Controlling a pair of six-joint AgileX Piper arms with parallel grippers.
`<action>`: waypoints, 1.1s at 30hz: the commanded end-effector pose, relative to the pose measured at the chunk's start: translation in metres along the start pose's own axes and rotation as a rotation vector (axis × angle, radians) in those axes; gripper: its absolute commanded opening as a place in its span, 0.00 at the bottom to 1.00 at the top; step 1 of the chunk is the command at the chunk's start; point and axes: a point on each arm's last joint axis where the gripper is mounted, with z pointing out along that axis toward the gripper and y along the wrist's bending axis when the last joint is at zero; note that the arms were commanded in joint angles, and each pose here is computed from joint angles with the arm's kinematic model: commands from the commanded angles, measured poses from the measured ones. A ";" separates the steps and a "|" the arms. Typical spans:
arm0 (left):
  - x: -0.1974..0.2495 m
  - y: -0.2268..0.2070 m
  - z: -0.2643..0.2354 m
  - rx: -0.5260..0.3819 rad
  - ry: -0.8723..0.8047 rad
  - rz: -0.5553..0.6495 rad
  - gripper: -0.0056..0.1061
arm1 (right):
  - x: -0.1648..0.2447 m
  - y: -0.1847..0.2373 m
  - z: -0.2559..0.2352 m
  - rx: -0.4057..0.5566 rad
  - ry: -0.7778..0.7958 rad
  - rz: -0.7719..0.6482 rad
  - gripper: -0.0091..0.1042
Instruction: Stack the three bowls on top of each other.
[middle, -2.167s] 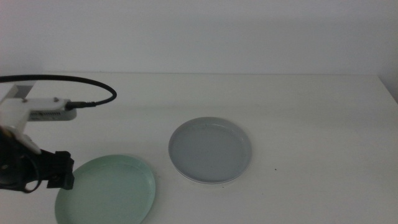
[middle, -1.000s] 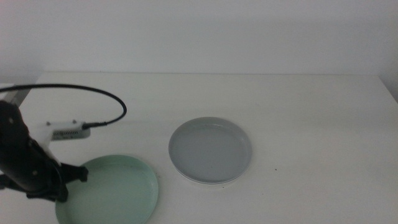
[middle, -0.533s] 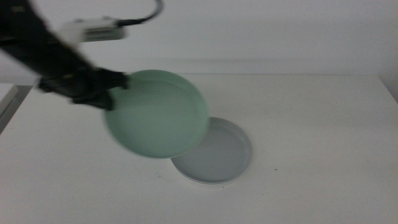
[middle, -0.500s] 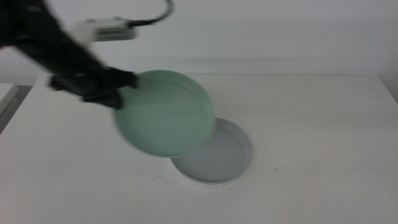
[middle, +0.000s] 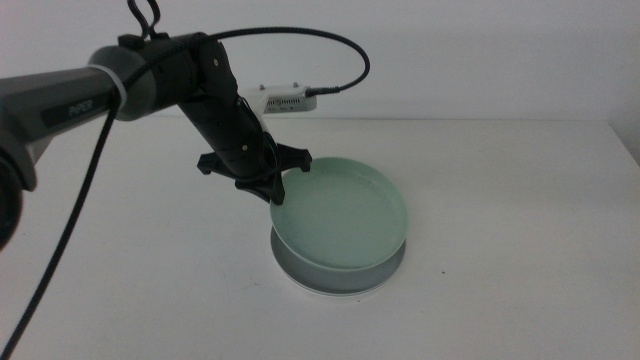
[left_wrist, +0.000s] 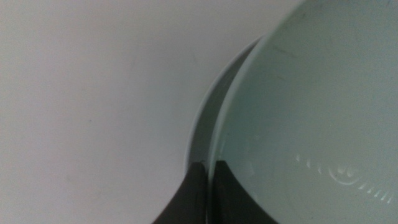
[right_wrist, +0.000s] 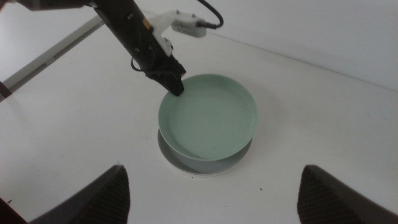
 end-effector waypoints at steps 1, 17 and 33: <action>-0.001 -0.002 0.003 0.019 0.008 -0.006 0.04 | 0.000 0.000 -0.001 0.006 -0.011 -0.007 0.90; 0.003 -0.005 -0.043 -0.076 -0.056 0.069 0.69 | 0.000 0.000 -0.001 0.006 -0.011 -0.007 0.90; 0.205 0.018 -0.255 -0.393 -0.906 0.014 0.89 | 0.000 0.000 -0.001 0.006 -0.011 -0.007 0.90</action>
